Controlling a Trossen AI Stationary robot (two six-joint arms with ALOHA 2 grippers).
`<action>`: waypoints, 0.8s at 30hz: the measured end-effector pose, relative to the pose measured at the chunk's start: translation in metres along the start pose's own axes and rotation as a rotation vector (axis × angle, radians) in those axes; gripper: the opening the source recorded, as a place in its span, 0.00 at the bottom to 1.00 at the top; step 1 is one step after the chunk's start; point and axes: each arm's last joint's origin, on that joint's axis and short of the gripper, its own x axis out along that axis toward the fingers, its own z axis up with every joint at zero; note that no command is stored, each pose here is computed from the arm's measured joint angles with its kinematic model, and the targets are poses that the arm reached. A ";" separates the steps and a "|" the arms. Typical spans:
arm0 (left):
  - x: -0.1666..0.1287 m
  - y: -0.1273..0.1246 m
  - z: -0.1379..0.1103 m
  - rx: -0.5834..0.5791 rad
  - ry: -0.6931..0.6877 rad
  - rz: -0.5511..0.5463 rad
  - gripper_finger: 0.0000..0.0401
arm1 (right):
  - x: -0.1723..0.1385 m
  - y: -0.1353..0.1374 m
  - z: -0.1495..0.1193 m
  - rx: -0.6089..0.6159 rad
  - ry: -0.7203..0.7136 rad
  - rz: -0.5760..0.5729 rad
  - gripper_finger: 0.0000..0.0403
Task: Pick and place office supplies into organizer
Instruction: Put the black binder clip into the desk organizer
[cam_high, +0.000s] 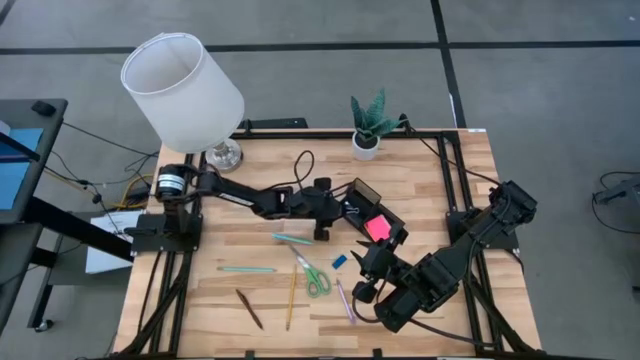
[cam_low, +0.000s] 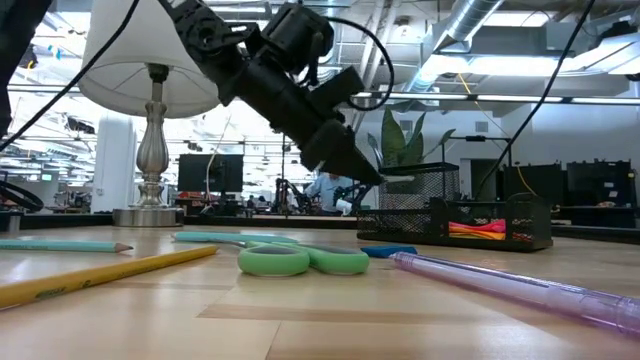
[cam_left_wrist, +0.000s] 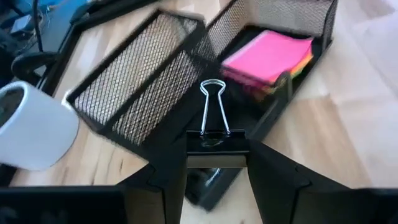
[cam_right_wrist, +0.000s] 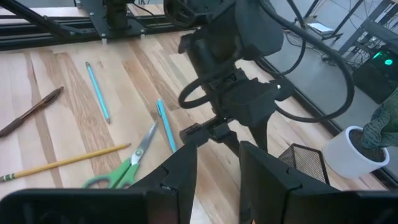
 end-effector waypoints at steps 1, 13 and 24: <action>0.003 0.001 -0.002 -0.003 -0.004 0.006 0.35 | 0.000 0.000 0.000 0.000 0.000 0.000 0.28; 0.025 0.007 -0.024 -0.087 0.019 0.041 0.35 | 0.000 0.000 0.000 0.005 -0.003 0.002 0.28; 0.028 0.006 -0.022 -0.084 -0.006 0.046 0.52 | 0.003 -0.001 0.001 0.008 0.000 -0.005 0.28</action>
